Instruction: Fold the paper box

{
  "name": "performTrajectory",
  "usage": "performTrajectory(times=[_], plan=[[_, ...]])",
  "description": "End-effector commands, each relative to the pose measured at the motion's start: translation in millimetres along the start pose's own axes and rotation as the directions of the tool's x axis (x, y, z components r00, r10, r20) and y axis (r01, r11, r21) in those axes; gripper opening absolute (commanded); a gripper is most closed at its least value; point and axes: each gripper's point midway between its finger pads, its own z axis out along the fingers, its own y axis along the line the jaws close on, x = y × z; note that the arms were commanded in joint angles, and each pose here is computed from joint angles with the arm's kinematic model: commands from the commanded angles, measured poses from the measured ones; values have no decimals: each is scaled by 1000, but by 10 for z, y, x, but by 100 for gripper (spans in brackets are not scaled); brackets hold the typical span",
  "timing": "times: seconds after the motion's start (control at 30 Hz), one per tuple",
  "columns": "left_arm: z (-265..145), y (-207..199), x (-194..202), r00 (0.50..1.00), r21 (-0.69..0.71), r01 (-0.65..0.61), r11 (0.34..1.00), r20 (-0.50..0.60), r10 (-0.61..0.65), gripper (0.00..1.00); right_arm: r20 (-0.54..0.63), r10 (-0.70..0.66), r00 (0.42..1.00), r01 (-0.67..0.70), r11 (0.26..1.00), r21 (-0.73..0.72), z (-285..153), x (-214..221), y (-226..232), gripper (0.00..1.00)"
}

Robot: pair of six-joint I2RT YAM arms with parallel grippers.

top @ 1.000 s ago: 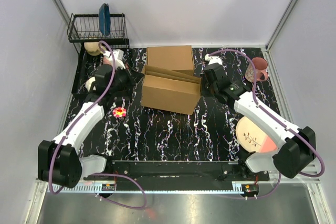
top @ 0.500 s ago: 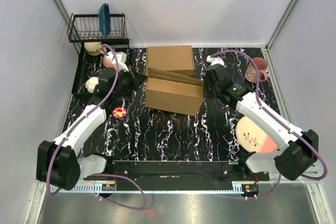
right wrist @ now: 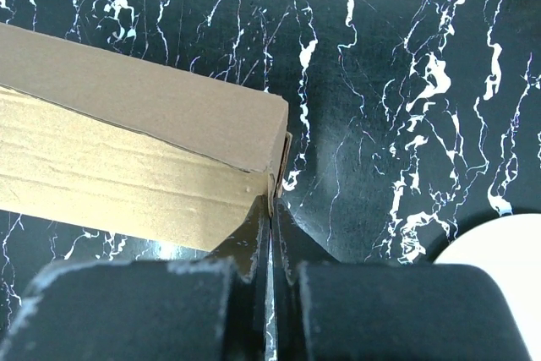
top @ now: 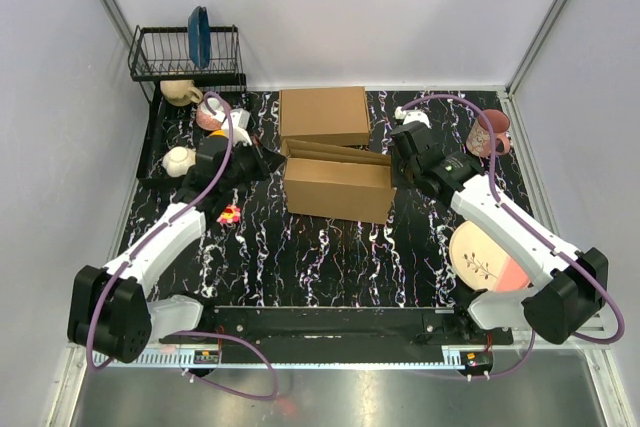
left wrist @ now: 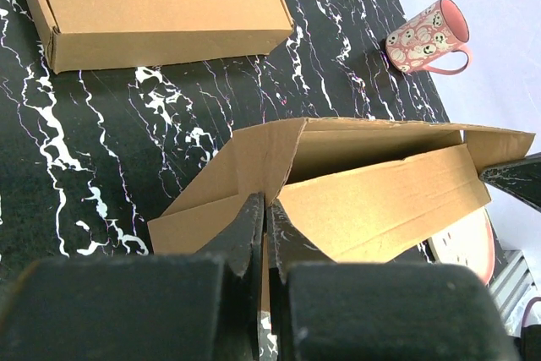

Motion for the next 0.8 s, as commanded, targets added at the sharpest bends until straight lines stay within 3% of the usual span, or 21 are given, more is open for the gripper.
performTrajectory(times=[0.0, 0.43, 0.77], plan=[[-17, -214, -95, 1000, 53, 23, 998, -21, -22, 0, -67, -32, 997, 35, 999, 39, 56, 245, -107, 0], [-42, -510, -266, 992, 147, 129, 981, -21, -127, 0, -55, -45, 997, 49, 996, 69, 80, 276, -183, 0], [-27, -357, -82, 994, 91, 108, 990, -29, -105, 0, -40, -10, 999, 13, 998, 56, -2, 189, -141, 0]])
